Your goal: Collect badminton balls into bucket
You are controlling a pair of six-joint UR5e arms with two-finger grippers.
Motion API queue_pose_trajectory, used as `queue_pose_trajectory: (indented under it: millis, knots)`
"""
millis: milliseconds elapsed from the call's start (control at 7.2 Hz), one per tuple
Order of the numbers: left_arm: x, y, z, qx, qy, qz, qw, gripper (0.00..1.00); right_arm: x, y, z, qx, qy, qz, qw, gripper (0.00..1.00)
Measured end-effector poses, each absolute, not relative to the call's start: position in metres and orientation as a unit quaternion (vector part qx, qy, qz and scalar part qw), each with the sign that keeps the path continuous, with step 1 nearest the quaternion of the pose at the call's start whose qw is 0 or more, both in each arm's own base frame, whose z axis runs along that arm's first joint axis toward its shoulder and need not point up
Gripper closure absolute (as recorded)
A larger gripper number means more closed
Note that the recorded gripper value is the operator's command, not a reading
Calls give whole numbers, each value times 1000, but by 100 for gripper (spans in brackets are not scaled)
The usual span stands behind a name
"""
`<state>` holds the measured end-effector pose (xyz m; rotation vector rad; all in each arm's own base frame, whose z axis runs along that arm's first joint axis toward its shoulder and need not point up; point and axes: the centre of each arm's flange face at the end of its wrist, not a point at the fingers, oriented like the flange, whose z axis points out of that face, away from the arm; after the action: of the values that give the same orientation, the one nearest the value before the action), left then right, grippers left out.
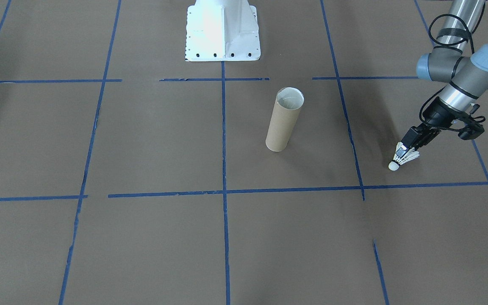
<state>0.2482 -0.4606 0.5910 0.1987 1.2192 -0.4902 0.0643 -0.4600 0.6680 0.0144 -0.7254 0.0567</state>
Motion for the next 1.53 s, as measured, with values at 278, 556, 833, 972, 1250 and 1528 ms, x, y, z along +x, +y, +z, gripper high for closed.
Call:
queue_pose_trajectory:
  millis: [278, 556, 833, 972, 1250, 1528]
  knots:
    - [248, -458, 586, 89, 573, -221, 784, 100, 64, -460, 668, 7, -354, 28, 935, 0]
    - [241, -449, 574, 35, 600, -174, 780, 100, 64, -460, 668, 7, -355, 28, 935, 0]
    - [194, -457, 555, -9, 629, -143, 764, 100, 64, -460, 668, 7, -355, 28, 935, 0]
    - [173, -462, 539, -23, 639, -134, 757, 100, 64, -460, 668, 7, -355, 28, 935, 0]
    - [149, -476, 481, -45, 649, -123, 749, 100, 64, -460, 668, 7, -355, 28, 935, 0]
    - [125, -475, 432, -46, 662, -106, 740, 100, 64, -460, 668, 7, -355, 28, 935, 0]
